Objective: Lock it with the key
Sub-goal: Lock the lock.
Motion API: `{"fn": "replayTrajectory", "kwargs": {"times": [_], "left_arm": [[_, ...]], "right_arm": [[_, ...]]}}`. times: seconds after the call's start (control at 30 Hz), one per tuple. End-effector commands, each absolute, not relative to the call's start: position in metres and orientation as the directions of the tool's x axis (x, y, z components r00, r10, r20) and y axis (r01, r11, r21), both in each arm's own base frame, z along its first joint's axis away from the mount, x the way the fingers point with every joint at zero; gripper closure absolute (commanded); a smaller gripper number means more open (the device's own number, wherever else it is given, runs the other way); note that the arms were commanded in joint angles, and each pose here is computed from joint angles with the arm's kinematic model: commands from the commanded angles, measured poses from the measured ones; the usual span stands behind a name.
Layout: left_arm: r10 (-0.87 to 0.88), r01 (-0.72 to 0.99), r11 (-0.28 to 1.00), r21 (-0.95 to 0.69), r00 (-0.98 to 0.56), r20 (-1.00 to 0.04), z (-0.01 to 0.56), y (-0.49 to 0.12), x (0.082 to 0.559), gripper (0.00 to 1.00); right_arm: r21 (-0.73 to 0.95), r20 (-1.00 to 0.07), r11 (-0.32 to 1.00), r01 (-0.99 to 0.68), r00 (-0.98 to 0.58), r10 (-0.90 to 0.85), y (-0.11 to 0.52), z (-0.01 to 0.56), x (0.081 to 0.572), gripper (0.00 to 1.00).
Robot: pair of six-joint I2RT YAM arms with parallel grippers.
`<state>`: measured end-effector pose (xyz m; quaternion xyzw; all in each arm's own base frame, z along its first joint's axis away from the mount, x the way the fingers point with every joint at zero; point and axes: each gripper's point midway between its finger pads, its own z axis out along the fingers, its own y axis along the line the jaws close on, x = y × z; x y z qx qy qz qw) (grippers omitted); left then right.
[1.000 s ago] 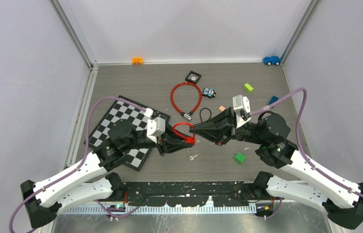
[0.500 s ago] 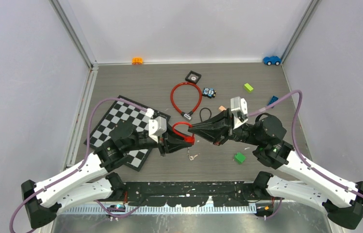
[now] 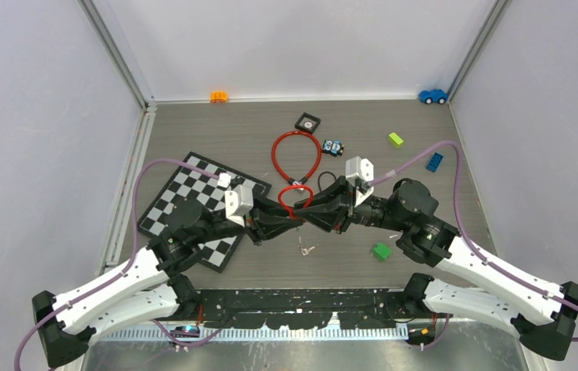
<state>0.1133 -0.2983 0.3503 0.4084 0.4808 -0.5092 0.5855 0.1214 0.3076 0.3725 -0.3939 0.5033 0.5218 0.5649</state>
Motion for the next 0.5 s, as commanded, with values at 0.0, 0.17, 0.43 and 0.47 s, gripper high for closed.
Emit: {"fn": "replayTrajectory", "kwargs": {"times": [0.0,0.17,0.43,0.47], "left_arm": [[-0.336,0.985,0.167,0.047,0.102,-0.936,0.391,-0.289,0.109,1.0],[-0.332,0.984,0.172,0.04,0.096,-0.938,0.387,-0.289,0.111,1.0],[-0.316,0.98,0.199,0.027,0.09,-0.945,0.381,-0.289,0.116,1.0],[-0.317,0.979,0.203,0.026,0.091,-0.944,0.38,-0.288,0.117,1.0]], "right_arm": [[0.059,-0.985,0.163,-0.985,-0.031,0.17,0.304,0.373,0.122,0.72],[0.048,-0.986,0.153,-0.987,-0.022,0.166,0.301,0.376,0.118,0.66],[-0.015,-0.98,0.062,-0.998,0.027,0.196,0.286,0.399,0.09,0.57],[-0.02,-0.98,0.056,-0.998,0.031,0.199,0.284,0.401,0.087,0.57]]}}
